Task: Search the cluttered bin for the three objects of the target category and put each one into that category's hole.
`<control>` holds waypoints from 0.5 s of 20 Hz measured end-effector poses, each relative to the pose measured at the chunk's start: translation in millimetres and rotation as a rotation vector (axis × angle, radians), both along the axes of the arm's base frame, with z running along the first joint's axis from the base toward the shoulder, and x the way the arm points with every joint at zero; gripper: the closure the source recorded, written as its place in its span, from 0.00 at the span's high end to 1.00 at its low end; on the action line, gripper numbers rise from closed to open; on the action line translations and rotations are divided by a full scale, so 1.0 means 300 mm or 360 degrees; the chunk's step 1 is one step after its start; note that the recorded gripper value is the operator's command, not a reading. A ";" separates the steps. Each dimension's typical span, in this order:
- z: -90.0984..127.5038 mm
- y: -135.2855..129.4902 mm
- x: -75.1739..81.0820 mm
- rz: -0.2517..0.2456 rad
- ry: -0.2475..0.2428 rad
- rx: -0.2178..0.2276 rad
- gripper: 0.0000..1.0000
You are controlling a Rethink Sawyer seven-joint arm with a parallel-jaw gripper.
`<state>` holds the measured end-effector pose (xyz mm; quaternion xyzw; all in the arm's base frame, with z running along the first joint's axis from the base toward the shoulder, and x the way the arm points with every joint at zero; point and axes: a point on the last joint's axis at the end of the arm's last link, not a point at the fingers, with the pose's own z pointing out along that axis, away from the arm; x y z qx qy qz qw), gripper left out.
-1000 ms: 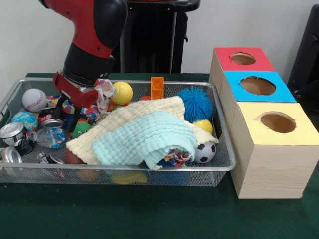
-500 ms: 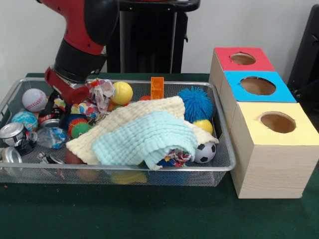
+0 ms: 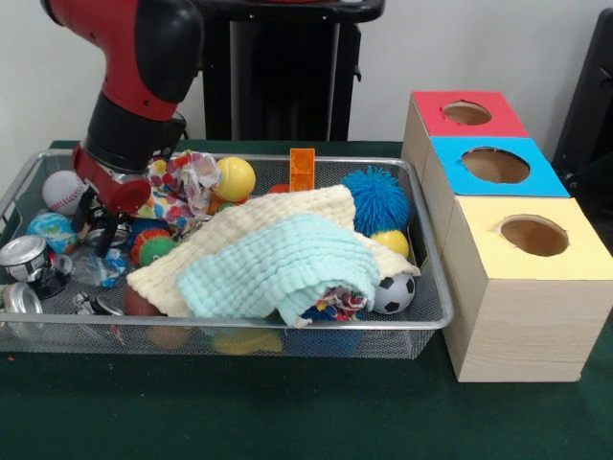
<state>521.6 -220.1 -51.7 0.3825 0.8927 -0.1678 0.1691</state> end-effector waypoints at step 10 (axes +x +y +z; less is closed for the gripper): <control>-0.025 0.041 0.055 0.0063 -0.0127 0.0046 1.00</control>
